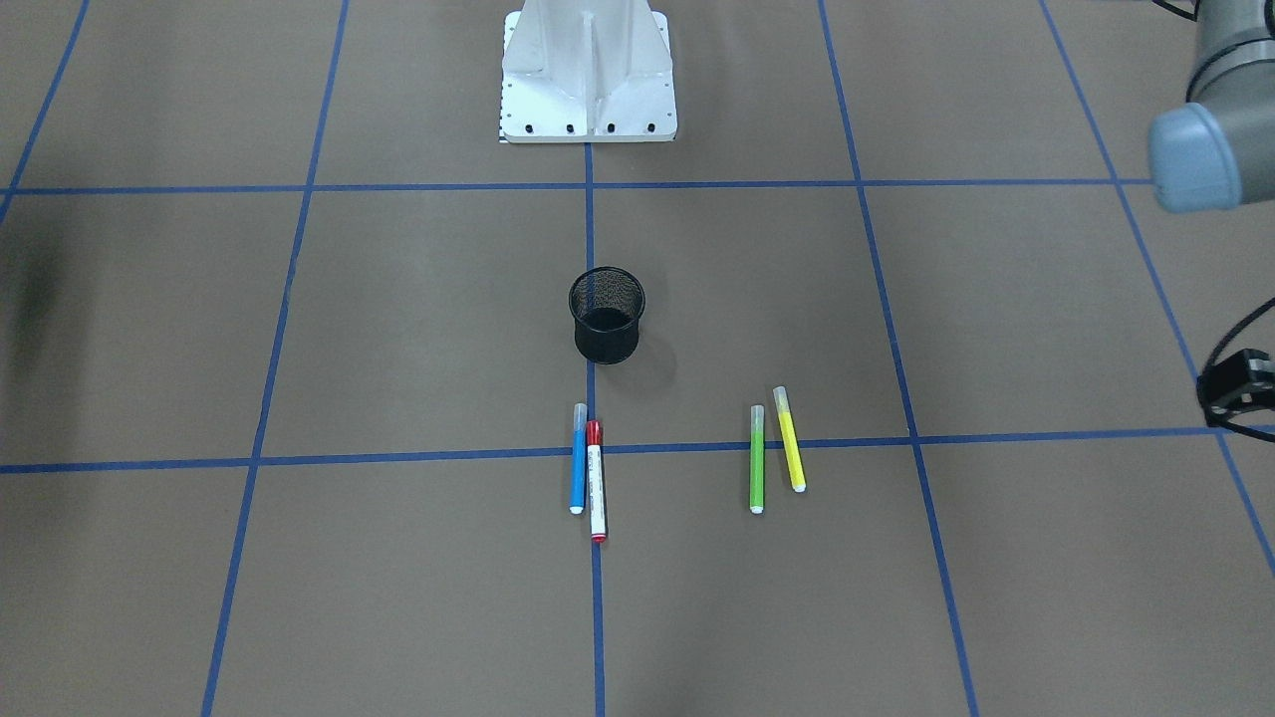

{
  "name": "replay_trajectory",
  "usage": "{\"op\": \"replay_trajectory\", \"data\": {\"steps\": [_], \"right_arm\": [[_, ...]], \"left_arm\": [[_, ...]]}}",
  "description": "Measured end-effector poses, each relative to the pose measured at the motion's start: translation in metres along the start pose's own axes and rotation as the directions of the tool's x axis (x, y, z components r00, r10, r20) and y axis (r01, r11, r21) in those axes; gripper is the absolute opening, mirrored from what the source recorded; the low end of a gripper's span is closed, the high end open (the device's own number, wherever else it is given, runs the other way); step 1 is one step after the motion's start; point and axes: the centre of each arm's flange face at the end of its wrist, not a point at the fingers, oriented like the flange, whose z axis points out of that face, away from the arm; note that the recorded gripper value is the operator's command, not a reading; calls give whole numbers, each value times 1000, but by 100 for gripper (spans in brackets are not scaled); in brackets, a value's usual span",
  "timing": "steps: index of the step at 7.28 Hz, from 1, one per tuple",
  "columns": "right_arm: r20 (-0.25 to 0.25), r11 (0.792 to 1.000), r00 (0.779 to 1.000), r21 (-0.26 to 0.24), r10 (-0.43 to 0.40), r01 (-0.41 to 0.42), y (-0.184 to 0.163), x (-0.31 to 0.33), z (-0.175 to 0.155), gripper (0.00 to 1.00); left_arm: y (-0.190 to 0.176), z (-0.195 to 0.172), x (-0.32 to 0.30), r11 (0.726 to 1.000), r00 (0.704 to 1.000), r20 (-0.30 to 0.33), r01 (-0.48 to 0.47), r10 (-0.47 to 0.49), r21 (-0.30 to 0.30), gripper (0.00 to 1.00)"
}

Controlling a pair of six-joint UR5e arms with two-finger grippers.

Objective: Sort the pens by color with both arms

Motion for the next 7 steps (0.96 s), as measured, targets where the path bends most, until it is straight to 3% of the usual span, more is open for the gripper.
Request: {"op": "replay_trajectory", "data": {"steps": [3,7], "right_arm": [[31,999,999,-22,37,-36,13,16,12,99],[62,995,994,-51,87,-83,42,36,26,99]], "left_arm": [[59,50,-139,998,997,-61,-56,56,1,99],[116,87,-198,997,993,-90,-78,79,13,99]]}}
